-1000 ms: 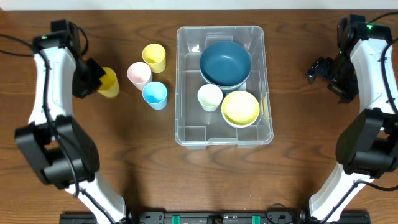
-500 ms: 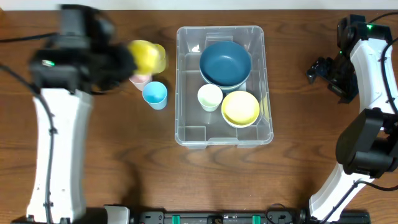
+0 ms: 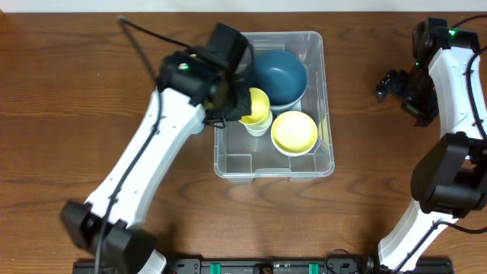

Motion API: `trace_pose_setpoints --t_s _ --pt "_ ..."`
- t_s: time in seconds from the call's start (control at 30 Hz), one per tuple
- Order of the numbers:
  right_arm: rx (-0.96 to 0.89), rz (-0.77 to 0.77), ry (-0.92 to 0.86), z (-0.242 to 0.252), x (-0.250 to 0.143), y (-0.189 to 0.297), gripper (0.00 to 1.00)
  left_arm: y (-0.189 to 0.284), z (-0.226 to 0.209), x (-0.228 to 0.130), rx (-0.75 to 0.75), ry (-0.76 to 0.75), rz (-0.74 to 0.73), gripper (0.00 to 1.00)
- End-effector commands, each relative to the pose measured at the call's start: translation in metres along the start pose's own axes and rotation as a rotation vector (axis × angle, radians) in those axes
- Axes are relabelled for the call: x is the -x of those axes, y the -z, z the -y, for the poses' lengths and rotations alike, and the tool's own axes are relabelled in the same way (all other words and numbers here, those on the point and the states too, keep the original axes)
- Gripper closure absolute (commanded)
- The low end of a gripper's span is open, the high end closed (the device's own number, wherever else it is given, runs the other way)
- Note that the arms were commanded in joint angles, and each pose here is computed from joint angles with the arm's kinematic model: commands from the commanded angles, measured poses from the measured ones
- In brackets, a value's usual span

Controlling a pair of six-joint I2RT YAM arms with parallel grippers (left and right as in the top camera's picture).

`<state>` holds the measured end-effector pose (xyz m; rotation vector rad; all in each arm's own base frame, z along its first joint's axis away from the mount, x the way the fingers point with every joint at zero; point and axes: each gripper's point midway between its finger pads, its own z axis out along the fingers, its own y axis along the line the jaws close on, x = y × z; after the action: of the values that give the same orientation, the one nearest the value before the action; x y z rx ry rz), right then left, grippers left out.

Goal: Pack container
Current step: 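Lift the yellow cup and carry it over the cream cup in the bin, then lower the yellow cup onto the cream cup and open the left gripper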

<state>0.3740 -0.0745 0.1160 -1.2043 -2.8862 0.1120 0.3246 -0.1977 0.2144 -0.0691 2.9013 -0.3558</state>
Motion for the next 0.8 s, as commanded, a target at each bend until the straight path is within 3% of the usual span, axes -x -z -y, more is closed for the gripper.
trace_pose_setpoints --t_s 0.0,0.33,0.77 --pt "0.005 0.014 -0.015 0.0 -0.001 0.006 0.01 -0.018 -0.003 -0.002 0.045 0.007 -0.036 0.94" --pt "0.005 0.014 -0.015 0.0 -0.001 0.006 0.01 -0.052 -0.015 0.008 0.135 0.009 -0.053 0.94" --pt "0.005 0.014 -0.015 0.0 -0.001 0.006 0.01 -0.076 -0.013 0.02 0.143 0.009 -0.039 0.94"
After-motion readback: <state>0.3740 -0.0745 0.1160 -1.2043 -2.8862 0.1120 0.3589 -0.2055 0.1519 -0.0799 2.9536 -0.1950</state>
